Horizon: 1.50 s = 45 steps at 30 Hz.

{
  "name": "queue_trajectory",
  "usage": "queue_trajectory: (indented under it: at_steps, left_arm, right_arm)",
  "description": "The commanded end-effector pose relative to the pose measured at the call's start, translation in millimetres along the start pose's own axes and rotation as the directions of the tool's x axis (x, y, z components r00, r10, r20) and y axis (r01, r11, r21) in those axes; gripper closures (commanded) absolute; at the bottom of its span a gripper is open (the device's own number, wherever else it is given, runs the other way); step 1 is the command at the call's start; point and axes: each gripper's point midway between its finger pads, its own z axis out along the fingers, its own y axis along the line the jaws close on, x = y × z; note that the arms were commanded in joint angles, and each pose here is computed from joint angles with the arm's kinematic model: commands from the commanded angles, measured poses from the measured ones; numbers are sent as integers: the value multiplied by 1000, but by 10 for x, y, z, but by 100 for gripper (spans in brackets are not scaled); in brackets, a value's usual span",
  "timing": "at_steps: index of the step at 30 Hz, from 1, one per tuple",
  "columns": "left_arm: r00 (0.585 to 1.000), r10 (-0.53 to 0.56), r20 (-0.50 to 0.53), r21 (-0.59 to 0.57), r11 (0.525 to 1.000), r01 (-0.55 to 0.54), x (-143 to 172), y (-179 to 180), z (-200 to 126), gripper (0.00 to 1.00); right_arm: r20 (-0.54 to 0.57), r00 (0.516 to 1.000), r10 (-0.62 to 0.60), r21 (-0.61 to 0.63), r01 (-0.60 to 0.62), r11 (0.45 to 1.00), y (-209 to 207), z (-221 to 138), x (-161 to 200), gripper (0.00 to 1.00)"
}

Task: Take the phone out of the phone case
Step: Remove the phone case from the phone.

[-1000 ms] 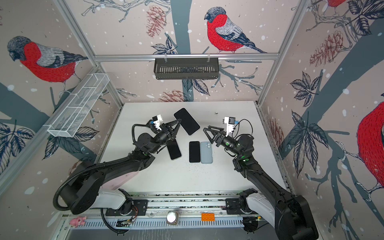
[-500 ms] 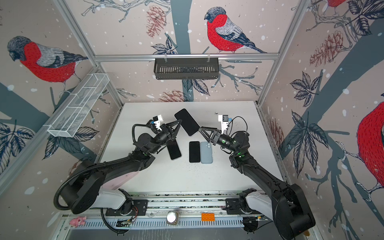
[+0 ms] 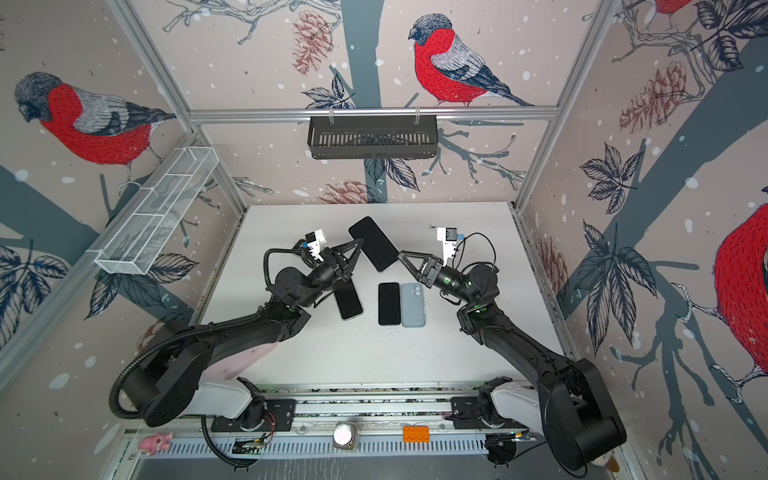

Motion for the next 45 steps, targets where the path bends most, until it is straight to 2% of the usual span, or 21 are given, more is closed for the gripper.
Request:
queue_trajectory:
  at_steps: [1,11,20,26,33,45]
  left_arm:
    - [1000,21,5,113,993,-22,-11,-285,-12,100]
    - [1000,21,4,116,993,-21,-9,-274,-9,100]
    - [1000,19,0,120,993,-19,-2,-258,2,100]
    - [1000,8,-2,147,989,-7,2,-279,3,100]
    - [1000,2,-4,195,981,-1,-3,-373,12,100]
    - [1000,-21,6,275,961,19,-48,-572,66,100]
  right_arm:
    - [4,1000,-16,-46,16,999,100,9,-20,58]
    - [2,1000,0,-53,0,999,84,9,15,66]
    - [8,1000,13,-65,-13,998,93,12,12,78]
    - [29,999,42,-136,-37,990,248,8,-73,88]
    - [63,995,71,-227,-55,972,477,9,-231,91]
    - [86,975,206,-370,-161,915,553,62,-490,93]
